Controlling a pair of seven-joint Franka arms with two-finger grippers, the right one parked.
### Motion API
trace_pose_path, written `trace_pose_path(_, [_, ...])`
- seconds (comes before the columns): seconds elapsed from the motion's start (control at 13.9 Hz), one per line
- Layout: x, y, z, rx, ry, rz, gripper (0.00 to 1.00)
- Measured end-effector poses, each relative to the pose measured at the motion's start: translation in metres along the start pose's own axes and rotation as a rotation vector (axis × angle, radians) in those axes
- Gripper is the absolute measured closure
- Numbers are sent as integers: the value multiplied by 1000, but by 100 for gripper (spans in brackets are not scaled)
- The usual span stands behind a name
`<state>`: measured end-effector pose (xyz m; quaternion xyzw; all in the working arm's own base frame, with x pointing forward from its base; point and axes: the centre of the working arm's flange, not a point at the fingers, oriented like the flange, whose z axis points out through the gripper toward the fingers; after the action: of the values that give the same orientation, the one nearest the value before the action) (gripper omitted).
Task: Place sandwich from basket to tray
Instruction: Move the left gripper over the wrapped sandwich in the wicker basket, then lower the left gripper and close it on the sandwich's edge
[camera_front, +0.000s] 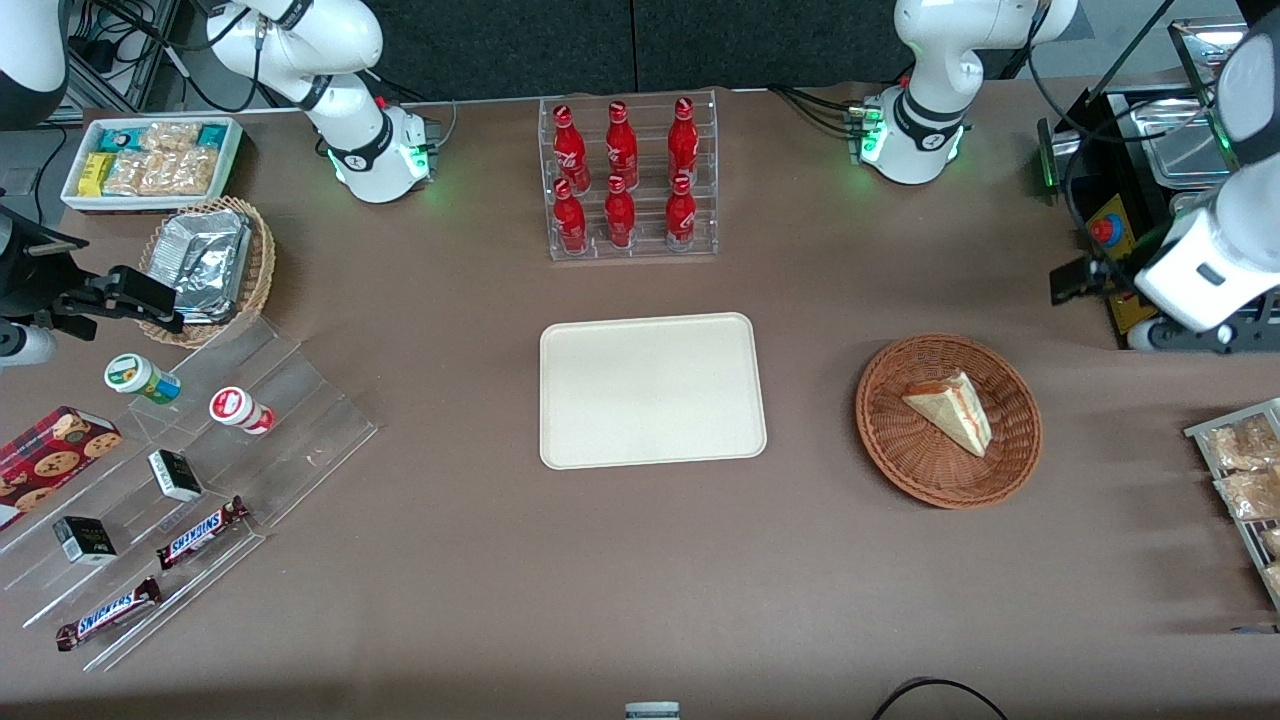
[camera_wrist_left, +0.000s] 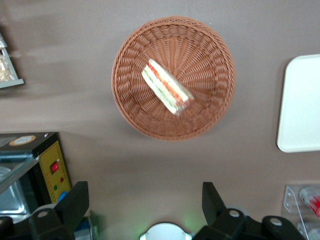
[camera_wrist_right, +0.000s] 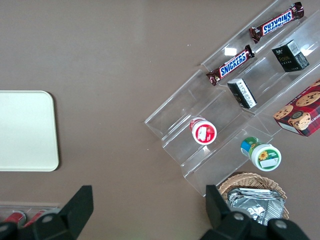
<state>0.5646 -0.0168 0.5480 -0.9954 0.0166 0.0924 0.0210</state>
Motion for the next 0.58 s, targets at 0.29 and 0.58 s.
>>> trace_pose_path(0.29, [20,-5,59,-5,40,-91,0])
trace_pose_path(0.58, [26,4,138,-16,88,-248,0])
